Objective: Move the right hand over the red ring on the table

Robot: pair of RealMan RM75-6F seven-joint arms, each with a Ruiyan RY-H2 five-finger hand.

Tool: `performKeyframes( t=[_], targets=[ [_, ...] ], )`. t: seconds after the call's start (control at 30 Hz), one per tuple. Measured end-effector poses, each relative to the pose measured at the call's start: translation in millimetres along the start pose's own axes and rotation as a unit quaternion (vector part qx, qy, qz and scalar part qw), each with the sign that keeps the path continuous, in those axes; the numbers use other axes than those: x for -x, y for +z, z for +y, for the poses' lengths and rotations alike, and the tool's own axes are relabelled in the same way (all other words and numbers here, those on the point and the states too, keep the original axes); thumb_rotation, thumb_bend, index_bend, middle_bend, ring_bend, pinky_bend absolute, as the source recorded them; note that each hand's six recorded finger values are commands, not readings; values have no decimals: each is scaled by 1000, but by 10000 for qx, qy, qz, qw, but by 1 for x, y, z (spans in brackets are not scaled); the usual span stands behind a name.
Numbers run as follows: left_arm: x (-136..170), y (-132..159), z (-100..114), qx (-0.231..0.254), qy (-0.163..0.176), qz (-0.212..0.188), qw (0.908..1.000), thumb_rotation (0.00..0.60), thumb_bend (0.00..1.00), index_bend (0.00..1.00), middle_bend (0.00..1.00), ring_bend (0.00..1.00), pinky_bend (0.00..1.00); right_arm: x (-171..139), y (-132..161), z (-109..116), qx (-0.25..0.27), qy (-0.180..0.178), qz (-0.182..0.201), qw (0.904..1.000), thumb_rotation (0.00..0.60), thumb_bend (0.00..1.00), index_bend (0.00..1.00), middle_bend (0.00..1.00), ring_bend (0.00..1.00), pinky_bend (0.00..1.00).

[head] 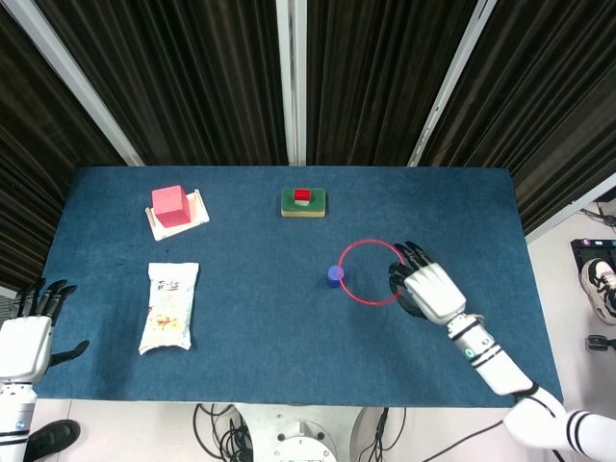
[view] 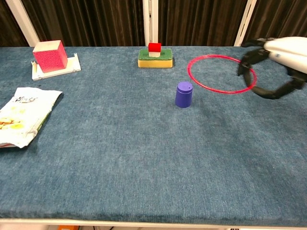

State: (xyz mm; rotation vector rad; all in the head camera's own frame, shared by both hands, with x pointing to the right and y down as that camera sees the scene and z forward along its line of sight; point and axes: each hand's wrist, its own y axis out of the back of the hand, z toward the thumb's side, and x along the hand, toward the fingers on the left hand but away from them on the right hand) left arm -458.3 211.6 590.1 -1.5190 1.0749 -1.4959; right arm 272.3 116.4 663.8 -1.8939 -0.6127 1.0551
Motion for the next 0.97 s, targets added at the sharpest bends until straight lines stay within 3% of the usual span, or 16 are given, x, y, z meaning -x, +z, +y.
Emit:
performKeyframes(
  t=[0.13, 0.23, 0.33, 0.4, 0.47, 0.73, 0.97],
  targets=[
    [1, 0, -1, -6, -27, 19, 10000, 600, 88, 167, 103, 1, 0, 27, 13, -5, 74, 181, 162, 9997, 600, 414, 679, 315, 0, 0],
    [2, -2, -1, -5, -38, 58, 10000, 600, 88, 167, 104, 1, 0, 45, 26, -14, 92, 377, 292, 9988, 600, 370, 576, 284, 0, 0],
    [3, -4, -2, -1, -55, 86, 9999, 600, 88, 167, 104, 1, 0, 56, 36, -22, 67, 471, 363, 9982, 600, 209, 273, 214, 0, 0],
    [2, -5, -3, -2, -72, 101, 9999, 600, 88, 167, 103, 1, 0, 55, 37, -23, 77, 485, 352, 9982, 600, 123, 132, 171, 0, 0],
    [1, -5, -4, -1, -82, 95, 9999, 600, 88, 167, 104, 1, 0, 52, 37, -23, 86, 477, 315, 9983, 600, 97, 71, 146, 0, 0],
    [-6, -3, -4, 25, -64, 11, 10000, 600, 88, 167, 104, 1, 0, 16, 11, 4, 115, -40, -141, 9998, 600, 98, 50, 136, 0, 0],
    [-10, 1, -5, 41, -59, -57, 10000, 600, 88, 167, 103, 1, 0, -66, -42, 36, 118, -664, -1183, 9907, 600, 123, 50, 149, 0, 0]
  ],
)
